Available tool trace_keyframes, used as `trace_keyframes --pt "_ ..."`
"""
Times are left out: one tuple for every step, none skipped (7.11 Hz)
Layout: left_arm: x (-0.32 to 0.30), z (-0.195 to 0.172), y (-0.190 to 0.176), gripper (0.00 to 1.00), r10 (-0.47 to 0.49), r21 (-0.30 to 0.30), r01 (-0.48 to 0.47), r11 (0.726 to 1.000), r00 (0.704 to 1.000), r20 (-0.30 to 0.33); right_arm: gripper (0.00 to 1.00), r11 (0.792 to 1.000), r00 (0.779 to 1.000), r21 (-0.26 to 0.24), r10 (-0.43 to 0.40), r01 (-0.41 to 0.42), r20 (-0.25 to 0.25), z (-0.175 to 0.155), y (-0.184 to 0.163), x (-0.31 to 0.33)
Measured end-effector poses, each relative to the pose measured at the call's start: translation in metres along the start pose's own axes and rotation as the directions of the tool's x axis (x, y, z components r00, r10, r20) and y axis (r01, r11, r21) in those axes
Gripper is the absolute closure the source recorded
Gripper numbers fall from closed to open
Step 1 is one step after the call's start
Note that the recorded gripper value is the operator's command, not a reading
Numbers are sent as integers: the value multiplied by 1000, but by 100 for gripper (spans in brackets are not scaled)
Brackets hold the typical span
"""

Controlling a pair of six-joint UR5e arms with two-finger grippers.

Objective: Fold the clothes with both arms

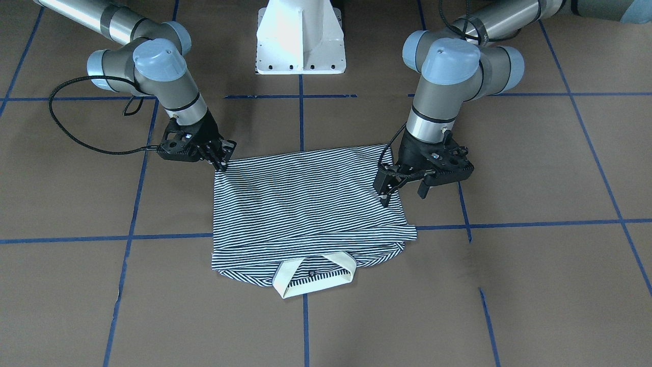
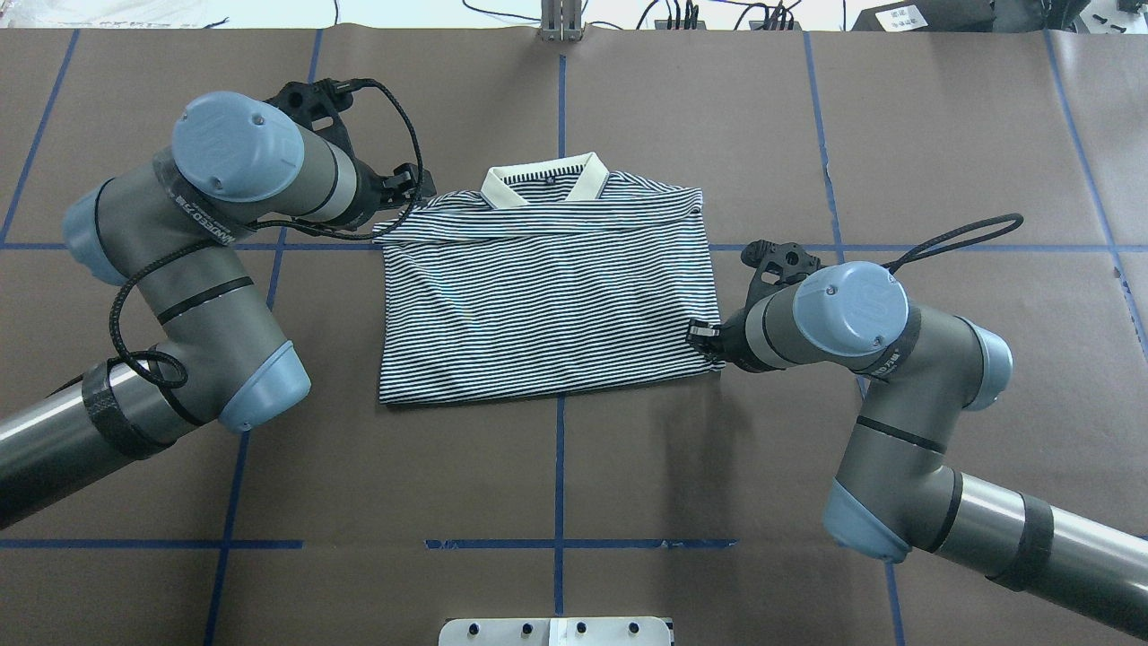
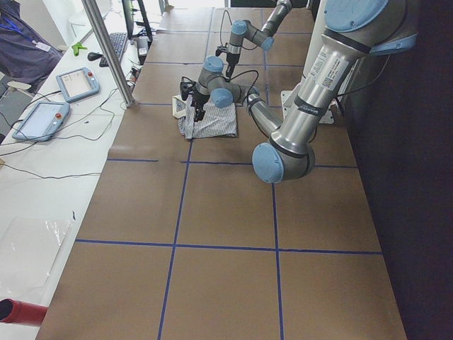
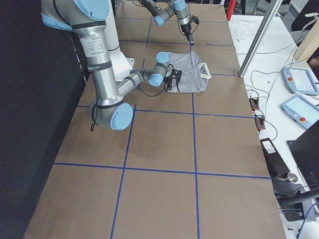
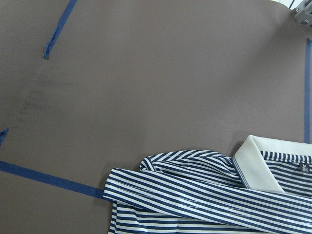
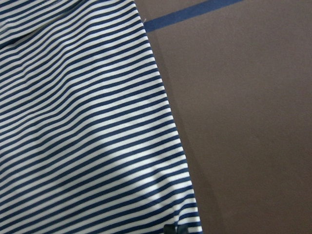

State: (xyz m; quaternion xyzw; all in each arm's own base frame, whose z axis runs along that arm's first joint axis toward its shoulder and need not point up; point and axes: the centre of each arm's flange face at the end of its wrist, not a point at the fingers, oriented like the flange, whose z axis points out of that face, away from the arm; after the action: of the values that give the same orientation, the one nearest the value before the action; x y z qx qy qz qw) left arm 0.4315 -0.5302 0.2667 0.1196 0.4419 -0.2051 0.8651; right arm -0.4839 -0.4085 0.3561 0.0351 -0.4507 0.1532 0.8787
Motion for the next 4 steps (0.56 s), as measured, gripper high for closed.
trace_keyframes --pt "0 0 0 0 -1 0 1 1000 1000 -1 100 1000 1000 1 2 -2 -5 -3 0 1" --pt "1 0 0 0 -1 0 1 1000 1000 -1 100 1000 1000 -1 4 -4 -16 -8 2 2" --pt "1 0 0 0 -1 0 1 1000 1000 -1 100 1000 999 -11 0 0 -37 -18 11 3" --pt "1 0 0 0 -1 0 1 1000 1000 -1 100 999 997 -36 -16 13 -73 -32 35 0"
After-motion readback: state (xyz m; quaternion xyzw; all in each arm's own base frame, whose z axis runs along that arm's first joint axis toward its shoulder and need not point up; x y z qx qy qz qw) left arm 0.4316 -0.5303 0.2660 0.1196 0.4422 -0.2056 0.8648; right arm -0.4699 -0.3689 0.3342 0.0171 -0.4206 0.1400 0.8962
